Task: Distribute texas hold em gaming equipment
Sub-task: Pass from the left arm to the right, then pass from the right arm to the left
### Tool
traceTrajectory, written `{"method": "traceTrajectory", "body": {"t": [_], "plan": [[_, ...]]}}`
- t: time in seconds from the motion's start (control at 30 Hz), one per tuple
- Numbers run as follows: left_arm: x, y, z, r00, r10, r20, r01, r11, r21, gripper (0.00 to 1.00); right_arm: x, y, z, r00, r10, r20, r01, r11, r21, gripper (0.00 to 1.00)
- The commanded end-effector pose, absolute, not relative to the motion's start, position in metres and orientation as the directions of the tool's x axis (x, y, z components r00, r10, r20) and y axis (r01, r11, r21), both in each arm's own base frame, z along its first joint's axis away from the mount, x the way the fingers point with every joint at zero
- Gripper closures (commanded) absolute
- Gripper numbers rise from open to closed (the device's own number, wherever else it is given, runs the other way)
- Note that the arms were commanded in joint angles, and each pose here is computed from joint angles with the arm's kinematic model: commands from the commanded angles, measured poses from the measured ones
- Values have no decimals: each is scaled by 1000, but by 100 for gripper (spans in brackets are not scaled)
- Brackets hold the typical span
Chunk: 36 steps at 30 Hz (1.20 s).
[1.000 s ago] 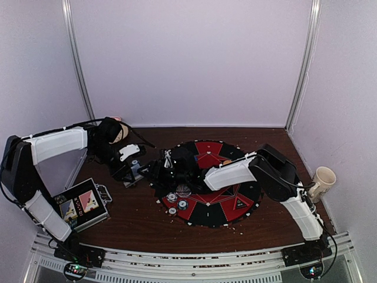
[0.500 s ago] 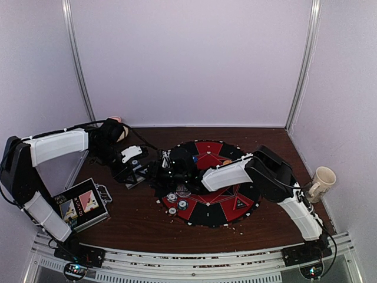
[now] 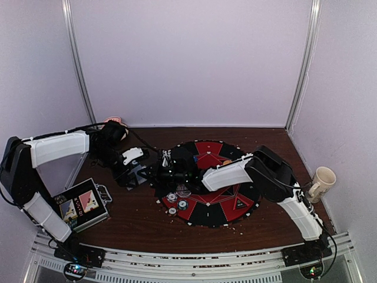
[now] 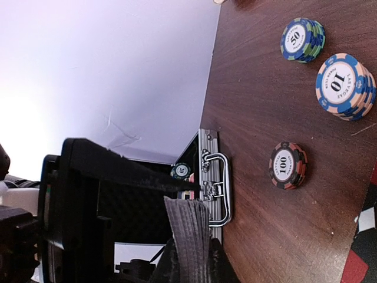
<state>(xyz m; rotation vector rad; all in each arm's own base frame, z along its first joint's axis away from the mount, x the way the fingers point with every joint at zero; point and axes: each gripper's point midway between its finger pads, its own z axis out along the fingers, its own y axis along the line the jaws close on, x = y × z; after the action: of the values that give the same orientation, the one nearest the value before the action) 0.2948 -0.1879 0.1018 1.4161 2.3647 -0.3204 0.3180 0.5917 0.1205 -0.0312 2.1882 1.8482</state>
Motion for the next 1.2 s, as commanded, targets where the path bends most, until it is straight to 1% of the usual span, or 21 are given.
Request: {"method": "traceTrajectory", "body": {"t": [0.0, 0.07, 0.23, 0.47, 0.63, 0.9, 1.1, 1.17], "plan": [[295, -197, 113, -404, 779, -478, 886, 463, 4, 4, 318, 588, 133, -954, 169, -248, -227, 134, 965, 100], [295, -197, 114, -399, 780, -482, 889, 458, 5, 2, 319, 583, 138, -950, 185, -253, -231, 132, 964, 100], [295, -199, 115, -373, 787, -491, 900, 436, 17, 2, 320, 571, 150, -942, 214, -257, -236, 120, 964, 100], [297, -205, 111, -334, 805, -490, 920, 391, 15, 2, 313, 565, 164, -943, 210, -259, -244, 92, 965, 100], [301, -209, 109, -322, 807, -496, 925, 380, 19, 2, 308, 561, 174, -942, 208, -263, -253, 74, 965, 100], [300, -224, 102, -290, 820, -494, 936, 349, 31, 2, 307, 559, 178, -941, 211, -266, -255, 82, 964, 100], [296, -230, 94, -269, 841, -469, 941, 333, 57, 5, 305, 561, 179, -941, 211, -263, -252, 79, 964, 100], [295, -230, 92, -269, 845, -462, 941, 333, 61, 8, 306, 562, 179, -941, 211, -263, -252, 81, 964, 100]]}}
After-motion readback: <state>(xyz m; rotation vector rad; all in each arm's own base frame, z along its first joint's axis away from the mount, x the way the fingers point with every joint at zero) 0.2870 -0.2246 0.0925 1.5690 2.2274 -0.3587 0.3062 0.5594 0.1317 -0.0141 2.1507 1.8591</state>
